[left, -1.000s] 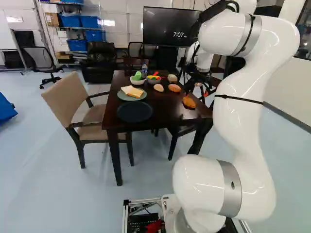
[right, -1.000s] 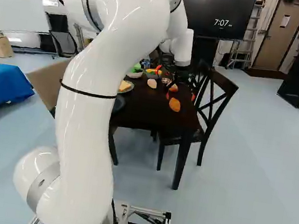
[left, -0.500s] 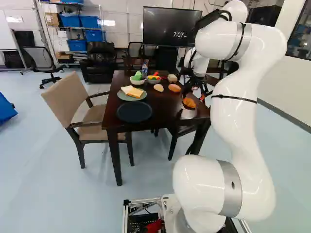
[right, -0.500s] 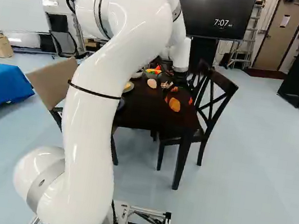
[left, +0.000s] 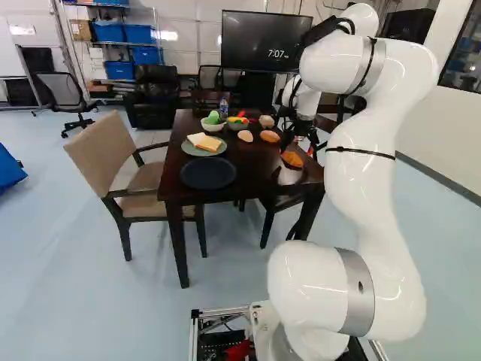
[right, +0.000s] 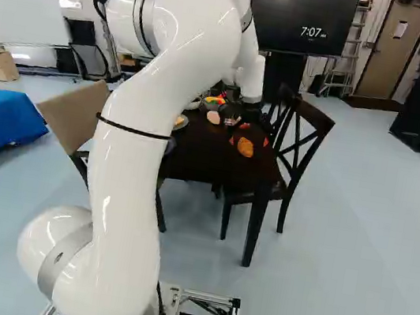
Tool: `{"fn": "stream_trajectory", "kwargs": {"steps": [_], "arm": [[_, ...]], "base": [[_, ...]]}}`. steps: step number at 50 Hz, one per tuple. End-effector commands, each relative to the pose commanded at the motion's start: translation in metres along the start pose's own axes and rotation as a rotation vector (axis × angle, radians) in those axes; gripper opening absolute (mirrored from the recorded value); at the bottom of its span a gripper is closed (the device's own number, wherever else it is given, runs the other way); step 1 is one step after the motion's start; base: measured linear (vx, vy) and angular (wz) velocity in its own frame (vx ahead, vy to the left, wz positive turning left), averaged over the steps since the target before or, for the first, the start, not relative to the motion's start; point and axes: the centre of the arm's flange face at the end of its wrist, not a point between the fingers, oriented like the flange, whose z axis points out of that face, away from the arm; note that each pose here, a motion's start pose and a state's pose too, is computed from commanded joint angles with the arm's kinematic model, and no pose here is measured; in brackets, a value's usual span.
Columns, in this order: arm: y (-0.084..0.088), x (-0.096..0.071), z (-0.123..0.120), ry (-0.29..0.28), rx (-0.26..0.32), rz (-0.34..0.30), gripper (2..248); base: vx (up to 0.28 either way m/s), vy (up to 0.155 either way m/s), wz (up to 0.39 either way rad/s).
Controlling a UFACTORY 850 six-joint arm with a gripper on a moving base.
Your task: Move the croissant to the empty plate
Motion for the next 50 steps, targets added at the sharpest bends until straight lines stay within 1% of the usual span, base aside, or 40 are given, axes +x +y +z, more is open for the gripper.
{"fn": "stream_trajectory", "kwargs": {"steps": [7,8,13,14,18,19,23,24,28,29,34,35,39,40,44,45,50], "arm": [[0.0000,0.0000,0.0000,0.000,0.000,0.000,247],[0.0000,0.0000,0.0000,0.000,0.000,0.000,238],[0.0000,0.0000,0.0000,0.000,0.000,0.000,238],[0.0000,0.0000,0.0000,0.000,0.000,0.000,225],[0.0000,0.0000,0.0000,0.000,0.000,0.000,225],[0.0000,0.0000,0.0000,0.000,0.000,0.000,213],[0.0000,0.0000,0.0000,0.000,0.000,0.000,213],[0.0000,0.0000,0.0000,0.000,0.000,0.000,201],[0.0000,0.0000,0.0000,0.000,0.000,0.000,201],[0.0000,0.0000,0.0000,0.000,0.000,0.000,189],[0.0000,0.0000,0.0000,0.000,0.000,0.000,189],[0.0000,0.0000,0.0000,0.000,0.000,0.000,177],[0.0000,0.0000,0.0000,0.000,0.000,0.000,177],[0.0000,0.0000,0.0000,0.000,0.000,0.000,164],[0.0000,0.0000,0.0000,0.000,0.000,0.000,164],[0.0000,0.0000,0.0000,0.000,0.000,0.000,152],[0.0000,0.0000,0.0000,0.000,0.000,0.000,152]], "base": [[0.000,0.000,0.000],[0.000,0.000,0.000],[0.000,0.000,0.000],[0.000,0.000,0.000],[0.000,0.000,0.000],[0.000,0.000,0.000],[0.000,0.000,0.000],[0.000,0.000,0.000],[0.000,0.000,0.000],[0.000,0.000,0.000],[0.000,0.000,0.000],[0.000,0.000,0.000],[0.000,0.000,0.000],[0.000,0.000,0.000],[0.000,0.000,0.000],[0.000,0.000,0.000],[0.000,0.000,0.000]]}}
